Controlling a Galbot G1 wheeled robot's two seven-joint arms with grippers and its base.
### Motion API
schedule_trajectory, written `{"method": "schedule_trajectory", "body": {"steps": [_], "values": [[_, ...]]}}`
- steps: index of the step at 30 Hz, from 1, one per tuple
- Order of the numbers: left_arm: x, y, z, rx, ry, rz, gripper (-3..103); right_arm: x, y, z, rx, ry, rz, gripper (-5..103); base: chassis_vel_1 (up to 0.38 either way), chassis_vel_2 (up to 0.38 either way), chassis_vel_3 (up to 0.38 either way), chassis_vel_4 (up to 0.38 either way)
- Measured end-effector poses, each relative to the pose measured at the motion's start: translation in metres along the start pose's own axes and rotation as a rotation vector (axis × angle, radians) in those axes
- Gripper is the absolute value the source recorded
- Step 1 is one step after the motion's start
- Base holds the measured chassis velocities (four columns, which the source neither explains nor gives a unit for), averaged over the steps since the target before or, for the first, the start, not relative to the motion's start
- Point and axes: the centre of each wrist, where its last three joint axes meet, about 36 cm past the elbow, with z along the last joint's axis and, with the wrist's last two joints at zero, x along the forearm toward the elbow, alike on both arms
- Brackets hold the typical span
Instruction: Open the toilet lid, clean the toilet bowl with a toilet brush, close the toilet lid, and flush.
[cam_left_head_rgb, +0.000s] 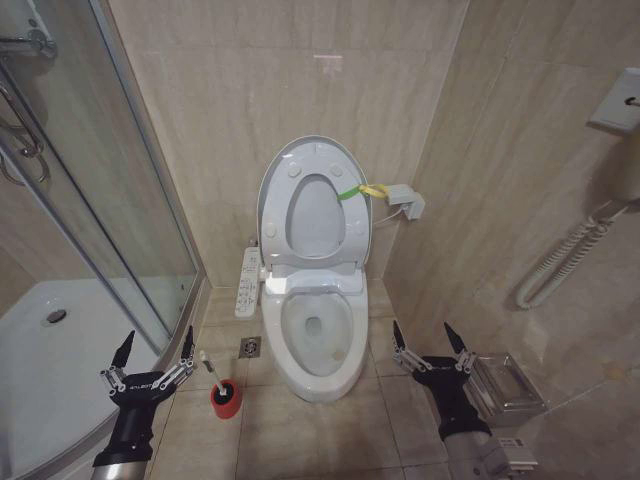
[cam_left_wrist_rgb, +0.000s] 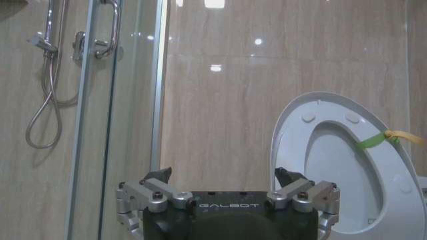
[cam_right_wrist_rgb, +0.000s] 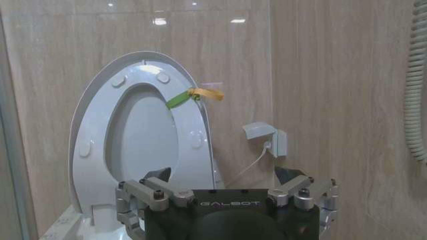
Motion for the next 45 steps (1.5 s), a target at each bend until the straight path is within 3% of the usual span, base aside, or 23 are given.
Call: {"method": "schedule_trajectory", "body": {"steps": [45], "values": [[0.0, 0.0, 0.0, 0.0, 0.0, 0.0, 100, 0.0, 0.0, 0.0, 0.0, 0.0, 0.0, 100, 0.0, 0.0, 0.0, 0.0]]}}
